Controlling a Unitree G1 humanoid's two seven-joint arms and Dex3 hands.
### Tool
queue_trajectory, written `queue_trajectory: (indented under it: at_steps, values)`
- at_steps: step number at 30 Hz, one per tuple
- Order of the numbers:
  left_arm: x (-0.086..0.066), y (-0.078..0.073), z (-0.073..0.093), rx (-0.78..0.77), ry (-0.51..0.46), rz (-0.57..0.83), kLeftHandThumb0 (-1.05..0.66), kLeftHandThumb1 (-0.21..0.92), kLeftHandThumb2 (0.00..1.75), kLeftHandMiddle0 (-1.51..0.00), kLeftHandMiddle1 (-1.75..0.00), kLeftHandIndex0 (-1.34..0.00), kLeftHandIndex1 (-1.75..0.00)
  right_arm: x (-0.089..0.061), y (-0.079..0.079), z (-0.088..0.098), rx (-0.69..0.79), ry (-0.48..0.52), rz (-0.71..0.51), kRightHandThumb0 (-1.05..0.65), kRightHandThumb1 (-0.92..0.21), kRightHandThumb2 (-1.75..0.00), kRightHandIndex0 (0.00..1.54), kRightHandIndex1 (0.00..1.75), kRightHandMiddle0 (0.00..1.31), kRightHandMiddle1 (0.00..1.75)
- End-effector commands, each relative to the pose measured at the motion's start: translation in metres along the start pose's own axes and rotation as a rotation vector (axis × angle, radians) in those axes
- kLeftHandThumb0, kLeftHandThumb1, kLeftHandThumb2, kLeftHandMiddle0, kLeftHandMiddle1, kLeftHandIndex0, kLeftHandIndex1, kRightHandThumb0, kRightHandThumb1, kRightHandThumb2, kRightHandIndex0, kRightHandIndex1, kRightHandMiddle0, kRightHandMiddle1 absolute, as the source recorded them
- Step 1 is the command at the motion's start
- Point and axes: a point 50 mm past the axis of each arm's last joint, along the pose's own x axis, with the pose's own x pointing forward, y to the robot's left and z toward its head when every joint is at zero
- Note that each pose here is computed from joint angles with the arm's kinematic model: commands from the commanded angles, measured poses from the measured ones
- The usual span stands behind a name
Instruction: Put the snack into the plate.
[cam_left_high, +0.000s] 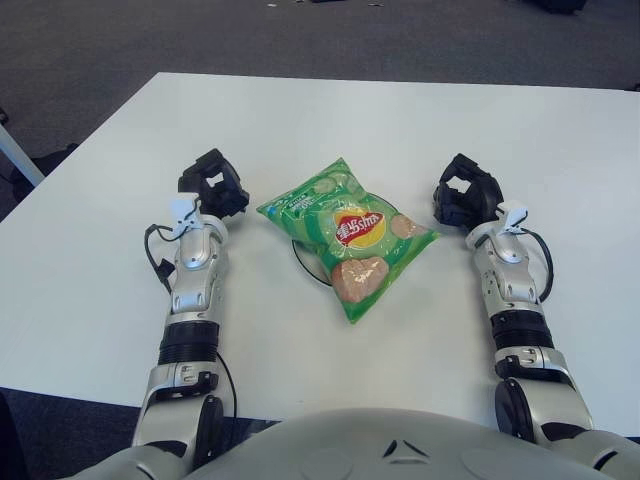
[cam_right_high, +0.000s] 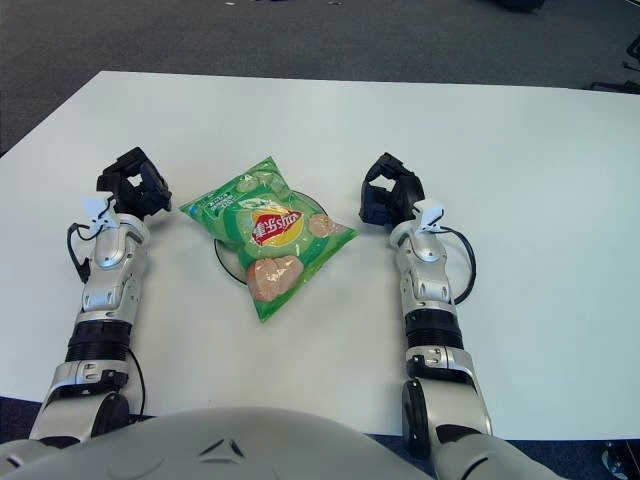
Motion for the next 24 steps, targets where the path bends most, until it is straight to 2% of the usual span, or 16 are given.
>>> queue_trajectory:
  at_steps: [1, 24]
  values:
    - [-0.0257, 0.0006, -0.0365, -0.008, 0.140, 0.036, -0.44, 0.59, 1.16, -1.43, -1.75, -1.18, -1.75, -0.0295, 0.0012, -0.0453, 0.056, 0.175, -0.039, -0.50, -0.26, -1.38, 1.34, 1.75, 0.66, 1.75]
    - [-0.0253, -0.0006, -0.0389, -0.005, 0.168, 0.019, -0.43, 0.58, 1.16, -1.43, -1.75, -1.17, -1.75, -0.0288, 0.0019, -0.0455, 0.026, 0.215, -0.020, -0.50, -0.27, -1.38, 1.34, 1.75, 0.65, 1.75]
